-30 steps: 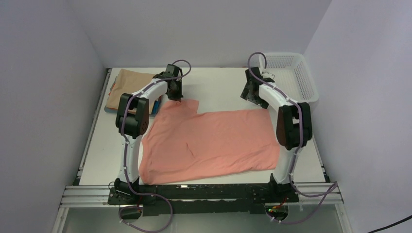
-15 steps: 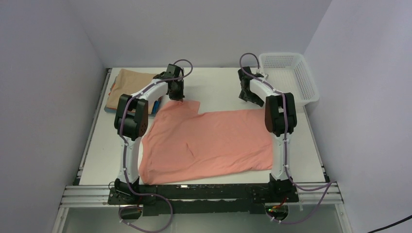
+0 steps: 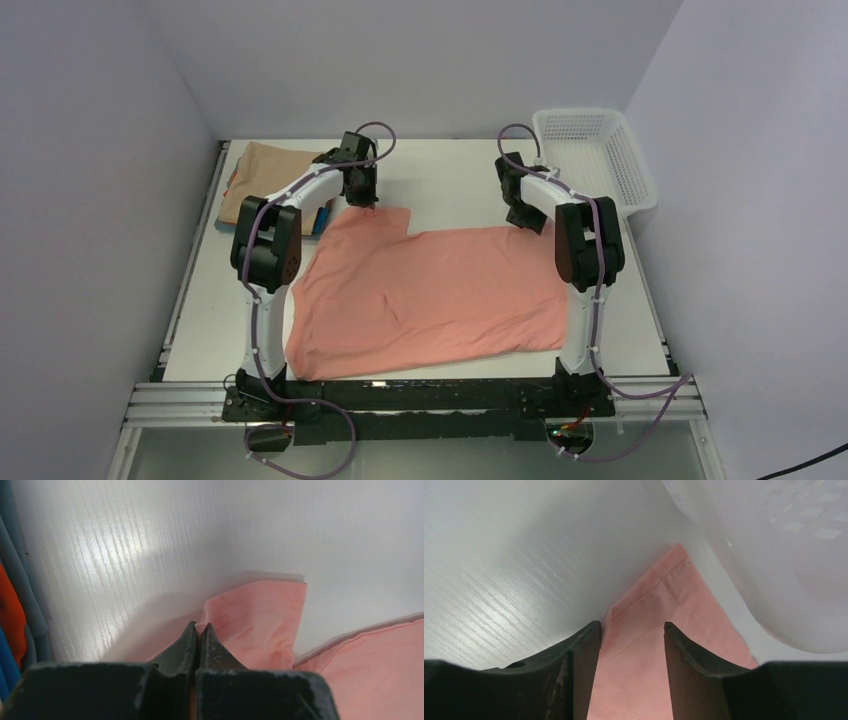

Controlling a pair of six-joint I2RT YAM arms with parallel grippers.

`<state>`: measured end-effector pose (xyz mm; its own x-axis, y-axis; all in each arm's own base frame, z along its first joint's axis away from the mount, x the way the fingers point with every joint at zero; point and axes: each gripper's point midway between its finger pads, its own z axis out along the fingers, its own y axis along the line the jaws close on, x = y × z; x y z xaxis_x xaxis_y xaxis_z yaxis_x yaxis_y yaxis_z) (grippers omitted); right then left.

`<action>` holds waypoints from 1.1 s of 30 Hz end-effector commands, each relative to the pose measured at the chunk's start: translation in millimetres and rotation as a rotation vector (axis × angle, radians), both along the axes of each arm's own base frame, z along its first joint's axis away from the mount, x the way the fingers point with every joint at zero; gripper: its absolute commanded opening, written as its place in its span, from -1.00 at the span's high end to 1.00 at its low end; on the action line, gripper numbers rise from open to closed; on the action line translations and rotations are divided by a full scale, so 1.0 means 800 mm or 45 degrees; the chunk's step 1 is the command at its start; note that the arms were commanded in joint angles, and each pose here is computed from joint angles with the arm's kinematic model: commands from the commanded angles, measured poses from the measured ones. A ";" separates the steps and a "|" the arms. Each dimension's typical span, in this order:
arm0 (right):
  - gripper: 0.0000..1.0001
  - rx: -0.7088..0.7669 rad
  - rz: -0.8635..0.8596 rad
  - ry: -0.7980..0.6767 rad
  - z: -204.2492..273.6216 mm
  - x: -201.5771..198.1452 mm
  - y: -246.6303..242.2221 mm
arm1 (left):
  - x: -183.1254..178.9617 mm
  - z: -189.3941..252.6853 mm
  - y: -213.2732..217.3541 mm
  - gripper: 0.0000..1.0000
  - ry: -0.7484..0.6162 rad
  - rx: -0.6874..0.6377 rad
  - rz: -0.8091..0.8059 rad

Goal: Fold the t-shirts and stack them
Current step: Grab the side of the flattened tshirt furthest away from the robot with both arms, then fold the other side of the tshirt into a rectangle

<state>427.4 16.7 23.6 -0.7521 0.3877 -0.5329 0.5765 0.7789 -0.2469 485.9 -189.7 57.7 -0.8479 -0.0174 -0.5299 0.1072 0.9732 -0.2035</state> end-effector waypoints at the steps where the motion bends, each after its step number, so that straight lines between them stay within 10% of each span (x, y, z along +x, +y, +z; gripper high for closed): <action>1: 0.04 -0.032 -0.011 -0.018 0.003 0.006 -0.007 | 0.006 0.040 -0.004 1.00 -0.111 -0.014 -0.038; 10: 0.41 -0.019 -0.038 -0.027 -0.008 0.005 -0.006 | 0.006 0.054 -0.006 1.00 -0.161 -0.038 -0.054; 15: 0.97 -0.012 -0.055 -0.040 -0.013 0.004 -0.005 | 0.005 0.058 -0.006 1.00 -0.172 -0.040 -0.059; 33: 1.00 0.118 0.183 -0.262 0.070 -0.021 0.029 | -0.061 0.091 -0.017 1.00 -0.384 -0.117 -0.329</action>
<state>411.8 29.2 59.3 -0.7043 0.3635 -0.6098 0.5336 0.8376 -0.1170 443.7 -185.8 100.4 -0.7307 0.0906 -0.6767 0.3004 0.9327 -0.1995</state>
